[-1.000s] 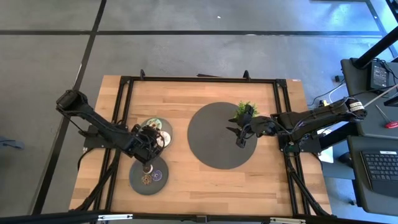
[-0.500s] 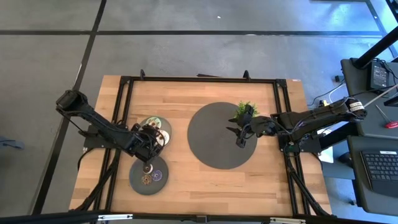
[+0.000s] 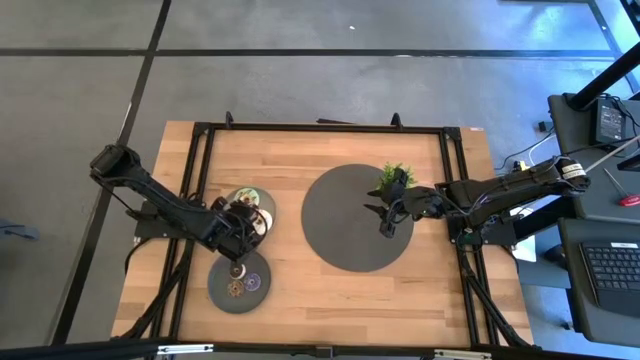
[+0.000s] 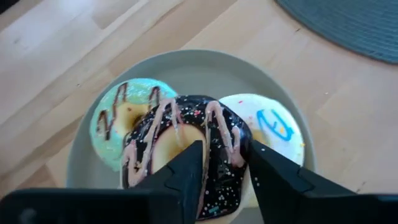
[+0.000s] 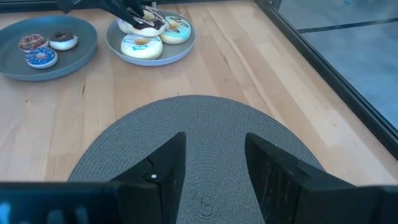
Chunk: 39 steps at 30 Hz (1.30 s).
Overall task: Pick & Place donuts
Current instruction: Put the big brown donut on the light gray plate, then return to Home Position
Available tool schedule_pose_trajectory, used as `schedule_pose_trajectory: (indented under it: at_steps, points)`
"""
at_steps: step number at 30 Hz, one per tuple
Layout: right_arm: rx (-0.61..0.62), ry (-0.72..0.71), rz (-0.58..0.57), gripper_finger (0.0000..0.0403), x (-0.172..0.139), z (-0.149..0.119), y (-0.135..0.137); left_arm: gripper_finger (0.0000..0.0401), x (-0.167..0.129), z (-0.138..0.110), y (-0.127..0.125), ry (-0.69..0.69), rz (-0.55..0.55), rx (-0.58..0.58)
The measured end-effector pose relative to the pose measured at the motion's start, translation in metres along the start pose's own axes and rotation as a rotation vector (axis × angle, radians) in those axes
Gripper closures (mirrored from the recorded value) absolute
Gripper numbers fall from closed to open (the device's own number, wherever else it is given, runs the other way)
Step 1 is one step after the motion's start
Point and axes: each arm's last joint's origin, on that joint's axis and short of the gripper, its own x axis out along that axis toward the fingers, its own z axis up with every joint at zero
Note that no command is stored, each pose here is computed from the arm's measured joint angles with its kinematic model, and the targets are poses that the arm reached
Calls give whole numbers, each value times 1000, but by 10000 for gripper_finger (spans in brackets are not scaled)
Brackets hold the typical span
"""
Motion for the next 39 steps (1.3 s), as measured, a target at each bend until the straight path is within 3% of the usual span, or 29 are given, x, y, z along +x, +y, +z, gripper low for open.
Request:
schedule_pose_trajectory:
  at_steps: [7, 16, 24, 27, 34, 39]
  points:
    - [0, 1, 0, 237, 0, 0, 0, 261, -4, 2, 3, 33, 38, 3]
    - [0, 1, 0, 237, 0, 0, 0, 263, -17, 16, -4, 15, 5, 41]
    - [11, 32, 15, 237, 0, -3, 0, 260, -42, 45, -18, -123, -74, -3]
    - [2, 87, 128, 237, 2, -17, 5, 261, -44, 48, -24, -159, -117, -35]
    - [103, -15, 246, 237, 9, -70, 9, 265, -55, 64, -50, -315, -313, 39]
    - [103, -212, 387, 237, -8, -64, 7, 267, -62, 83, -64, -392, -501, 124]
